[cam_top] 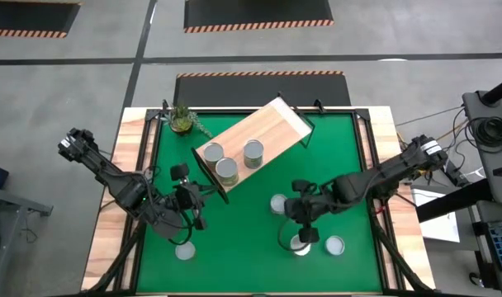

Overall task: Pick and place cans onto a shelf
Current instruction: Put the white and orange can on the shelf

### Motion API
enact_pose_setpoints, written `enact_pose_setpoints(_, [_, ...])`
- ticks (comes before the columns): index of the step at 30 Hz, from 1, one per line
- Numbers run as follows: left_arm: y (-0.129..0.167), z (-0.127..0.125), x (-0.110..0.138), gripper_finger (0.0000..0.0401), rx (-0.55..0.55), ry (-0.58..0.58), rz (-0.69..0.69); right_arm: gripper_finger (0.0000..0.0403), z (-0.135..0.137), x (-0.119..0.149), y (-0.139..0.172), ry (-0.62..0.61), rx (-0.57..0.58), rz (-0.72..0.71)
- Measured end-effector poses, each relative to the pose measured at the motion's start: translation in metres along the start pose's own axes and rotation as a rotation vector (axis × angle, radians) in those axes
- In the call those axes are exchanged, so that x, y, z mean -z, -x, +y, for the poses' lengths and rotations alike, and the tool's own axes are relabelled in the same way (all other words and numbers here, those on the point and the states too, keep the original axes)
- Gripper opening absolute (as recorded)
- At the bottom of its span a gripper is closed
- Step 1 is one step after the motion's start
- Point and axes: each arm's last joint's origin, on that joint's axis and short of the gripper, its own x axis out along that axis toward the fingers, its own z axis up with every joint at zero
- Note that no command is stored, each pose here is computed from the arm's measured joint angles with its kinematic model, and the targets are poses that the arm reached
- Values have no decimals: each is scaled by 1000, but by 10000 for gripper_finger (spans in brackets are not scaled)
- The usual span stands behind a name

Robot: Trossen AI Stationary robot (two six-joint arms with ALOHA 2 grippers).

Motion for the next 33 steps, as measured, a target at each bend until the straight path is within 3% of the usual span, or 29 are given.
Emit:
enact_pose_setpoints(7, [1, 0, -2, 0, 1, 9, -3, 13, -9, 36, -40, -39, 150, 7])
enact_pose_setpoints(12, [1, 0, -2, 0, 1, 1, -4, 16, -18, 39, -50, -65, 168, -34])
enact_pose_setpoints(15, [1, 0, -2, 0, 0, -9, -4, 39, -25, 39, -51, -84, 182, -31])
enact_pose_setpoints(19, [1, 1, -2, 0, -7, -17, -7, 104, -34, 37, -52, -109, 198, -32])
enact_pose_setpoints(29, [1, 1, -2, 0, -9, -30, -8, 317, -37, 37, -76, -113, 215, 1])
enact_pose_setpoints(33, [1, 1, -2, 0, -10, -36, -8, 367, -37, 41, -90, -97, 229, 51])
